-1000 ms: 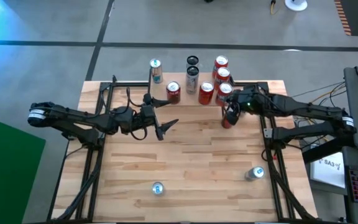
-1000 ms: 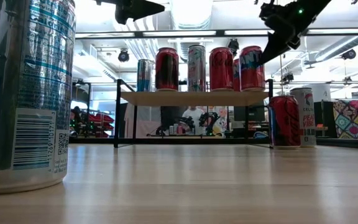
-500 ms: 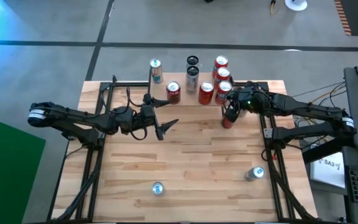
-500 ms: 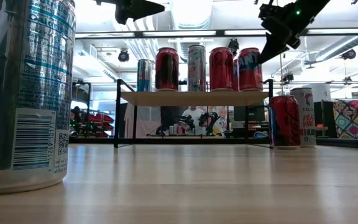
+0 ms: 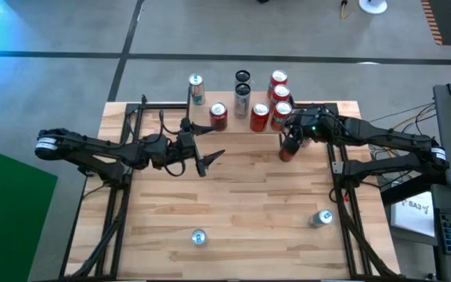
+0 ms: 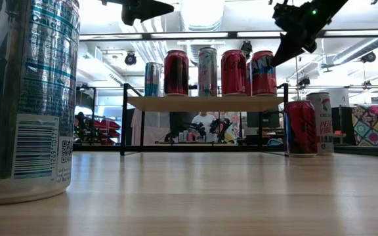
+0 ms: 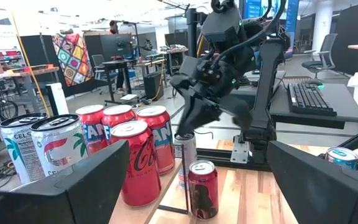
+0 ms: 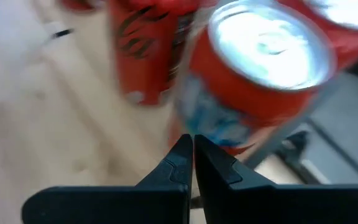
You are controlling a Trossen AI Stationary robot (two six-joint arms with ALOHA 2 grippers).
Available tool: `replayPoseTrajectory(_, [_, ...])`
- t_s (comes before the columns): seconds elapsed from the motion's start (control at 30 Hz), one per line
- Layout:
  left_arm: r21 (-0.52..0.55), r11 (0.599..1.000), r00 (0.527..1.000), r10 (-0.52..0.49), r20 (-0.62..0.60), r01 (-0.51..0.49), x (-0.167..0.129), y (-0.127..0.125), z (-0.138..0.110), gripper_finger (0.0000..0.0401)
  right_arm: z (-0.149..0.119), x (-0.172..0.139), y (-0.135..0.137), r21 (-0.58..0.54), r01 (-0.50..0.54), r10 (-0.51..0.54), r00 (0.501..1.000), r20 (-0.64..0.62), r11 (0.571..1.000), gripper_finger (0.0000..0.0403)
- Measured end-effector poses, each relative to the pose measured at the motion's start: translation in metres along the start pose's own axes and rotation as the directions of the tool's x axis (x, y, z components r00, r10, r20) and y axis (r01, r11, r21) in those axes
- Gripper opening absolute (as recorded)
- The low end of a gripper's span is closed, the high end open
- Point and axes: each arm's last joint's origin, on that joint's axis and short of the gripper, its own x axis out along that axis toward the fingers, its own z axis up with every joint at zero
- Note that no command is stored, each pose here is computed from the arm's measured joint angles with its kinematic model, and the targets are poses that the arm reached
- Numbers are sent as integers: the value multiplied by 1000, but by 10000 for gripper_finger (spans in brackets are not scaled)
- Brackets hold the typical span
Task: Place canned beverage on shelf
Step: Put the red soda can on the shelf, then put the bottom blue soda can on the shelf
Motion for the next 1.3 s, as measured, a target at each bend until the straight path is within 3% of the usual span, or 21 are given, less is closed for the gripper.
replayPoseTrajectory(0.2, [-27, 999, 1000, -23, 5, 23, -2, -5, 1, 366, 10, -12, 5, -2, -230, 230, 973, 30, 973, 9])
replayPoseTrajectory(0.73, [-100, 977, 982, -188, 33, 190, -12, -52, 15, 366, 12, -32, 36, -124, -436, 443, 896, 39, 891, 9])
replayPoseTrajectory(1.0, [-59, 957, 954, -289, -74, 285, -15, -82, 31, 366, 7, -41, 53, -155, -506, 515, 857, 19, 848, 9])
replayPoseTrajectory(1.3, [-123, 953, 907, -303, -293, 278, -32, -114, 46, 366, 3, -48, 63, -160, -548, 556, 831, 4, 821, 9])
